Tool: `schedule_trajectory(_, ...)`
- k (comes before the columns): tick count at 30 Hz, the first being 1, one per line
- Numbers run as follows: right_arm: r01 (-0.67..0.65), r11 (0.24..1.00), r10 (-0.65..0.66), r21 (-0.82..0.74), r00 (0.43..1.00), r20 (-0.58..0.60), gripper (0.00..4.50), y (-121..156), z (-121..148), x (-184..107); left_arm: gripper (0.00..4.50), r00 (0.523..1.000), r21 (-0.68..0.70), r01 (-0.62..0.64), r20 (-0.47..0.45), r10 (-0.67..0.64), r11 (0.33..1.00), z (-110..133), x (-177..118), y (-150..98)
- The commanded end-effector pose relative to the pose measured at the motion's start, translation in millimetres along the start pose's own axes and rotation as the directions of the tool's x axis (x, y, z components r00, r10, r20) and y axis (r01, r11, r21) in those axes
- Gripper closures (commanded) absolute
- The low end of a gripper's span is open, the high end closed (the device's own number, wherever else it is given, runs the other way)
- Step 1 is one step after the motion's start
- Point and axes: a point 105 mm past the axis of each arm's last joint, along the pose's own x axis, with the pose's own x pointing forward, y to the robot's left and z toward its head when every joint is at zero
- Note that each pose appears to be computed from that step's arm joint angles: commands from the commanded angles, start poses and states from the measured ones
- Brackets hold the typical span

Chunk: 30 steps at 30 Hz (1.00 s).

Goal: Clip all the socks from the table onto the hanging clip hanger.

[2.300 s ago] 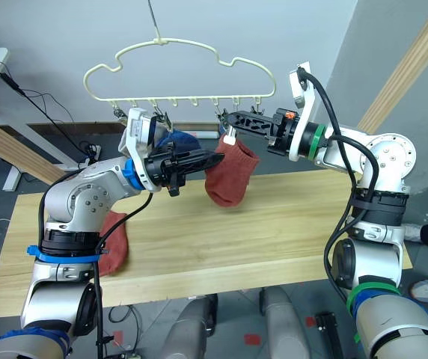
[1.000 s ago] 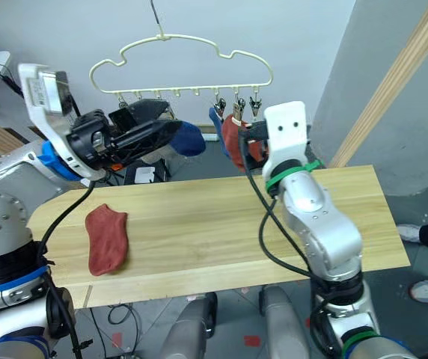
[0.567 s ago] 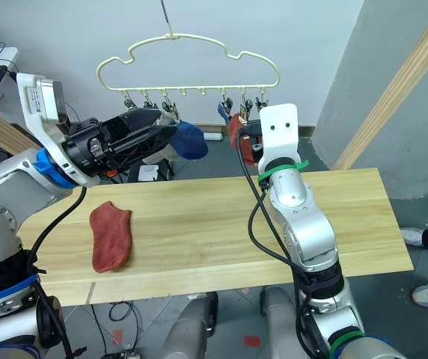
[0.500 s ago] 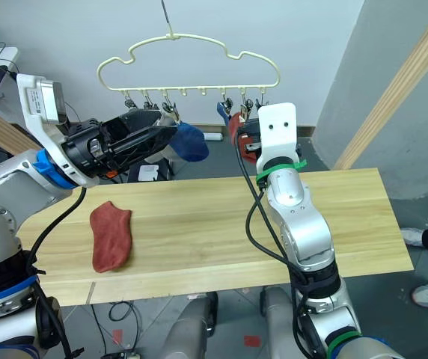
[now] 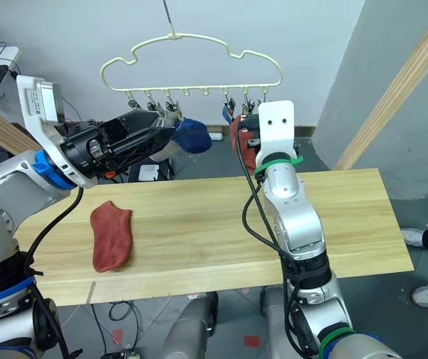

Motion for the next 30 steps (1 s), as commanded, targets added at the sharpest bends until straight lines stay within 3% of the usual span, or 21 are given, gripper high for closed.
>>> schedule_trajectory(1,0.03,0.999,-0.031,0.021,0.997,0.077,2.4,-1,21,3,0.0,0.999,0.051,0.022,0.032,-0.024,0.998,11,-1,-9)
schedule_trajectory(25,0.056,0.998,-0.059,0.026,0.992,0.115,2.4,8,33,19,0.0,0.999,0.059,0.005,0.043,-0.008,0.998,13,0,-6)
schedule_trajectory(28,0.064,0.998,-0.067,0.027,0.99,0.12,2.98,7,34,20,0.0,0.999,0.06,0.003,0.042,-0.006,0.998,12,-1,-7)
schedule_trajectory(30,0.061,0.998,-0.064,0.031,0.99,0.124,3.64,8,36,20,0.0,0.999,0.061,0.001,0.041,-0.003,0.998,12,-2,-6)
